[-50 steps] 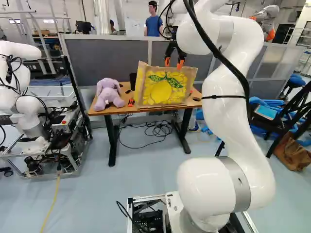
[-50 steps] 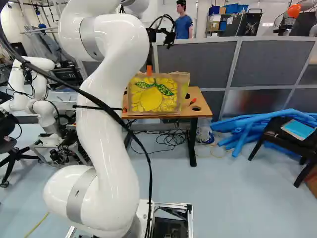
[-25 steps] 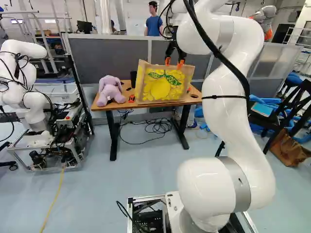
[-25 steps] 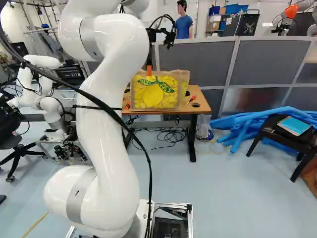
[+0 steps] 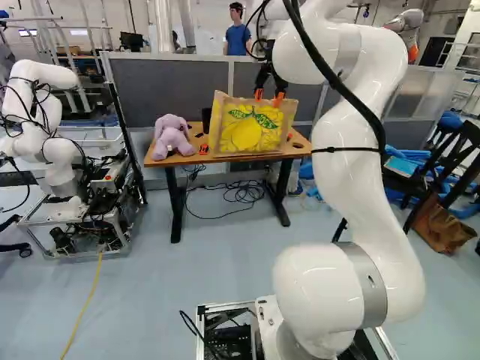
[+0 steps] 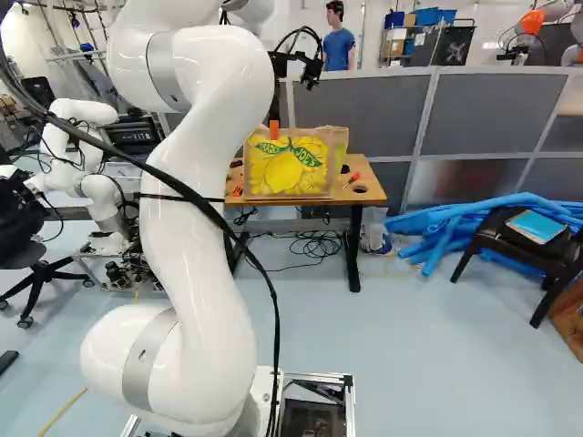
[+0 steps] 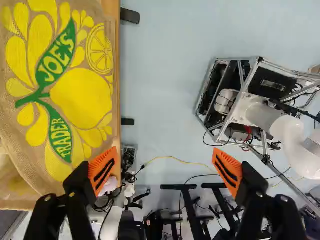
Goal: Pick up the bag on the ground and place it on the table
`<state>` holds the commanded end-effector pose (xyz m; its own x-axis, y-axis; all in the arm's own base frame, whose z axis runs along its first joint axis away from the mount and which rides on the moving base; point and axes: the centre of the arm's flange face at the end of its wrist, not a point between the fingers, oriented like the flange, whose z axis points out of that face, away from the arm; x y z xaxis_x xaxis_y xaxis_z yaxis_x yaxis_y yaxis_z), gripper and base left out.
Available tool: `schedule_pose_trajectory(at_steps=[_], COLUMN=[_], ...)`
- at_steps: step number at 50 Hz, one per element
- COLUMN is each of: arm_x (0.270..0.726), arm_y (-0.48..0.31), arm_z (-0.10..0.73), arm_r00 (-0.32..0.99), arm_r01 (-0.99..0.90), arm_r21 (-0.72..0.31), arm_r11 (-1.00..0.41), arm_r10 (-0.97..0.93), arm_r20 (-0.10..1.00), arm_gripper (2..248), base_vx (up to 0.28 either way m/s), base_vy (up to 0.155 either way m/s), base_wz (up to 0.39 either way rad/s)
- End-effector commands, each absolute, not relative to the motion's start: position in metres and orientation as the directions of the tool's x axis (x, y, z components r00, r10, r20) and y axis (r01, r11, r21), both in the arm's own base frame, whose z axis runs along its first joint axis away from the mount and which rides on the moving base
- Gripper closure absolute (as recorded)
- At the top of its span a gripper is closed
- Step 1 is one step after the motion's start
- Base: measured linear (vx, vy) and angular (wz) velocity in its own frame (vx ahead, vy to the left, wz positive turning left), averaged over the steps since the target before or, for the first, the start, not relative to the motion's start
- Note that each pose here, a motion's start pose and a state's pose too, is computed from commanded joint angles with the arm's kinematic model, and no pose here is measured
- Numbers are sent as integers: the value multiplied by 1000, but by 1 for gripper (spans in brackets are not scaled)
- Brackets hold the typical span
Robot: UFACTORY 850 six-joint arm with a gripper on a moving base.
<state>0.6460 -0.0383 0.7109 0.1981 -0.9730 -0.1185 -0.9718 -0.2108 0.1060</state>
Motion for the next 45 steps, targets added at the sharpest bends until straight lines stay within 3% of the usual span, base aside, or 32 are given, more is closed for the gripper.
schedule_pose_trajectory(at_steps=[45], arm_x=[644], arm_y=[-36], arm_z=[696], arm_r00=[258], arm_r01=[-964], arm_r21=[40], arm_r11=[-263], arm_r10=[-961], arm_r20=[-99], arm_gripper=[3], base_vx=[0], base_vy=[0], base_wz=[0])
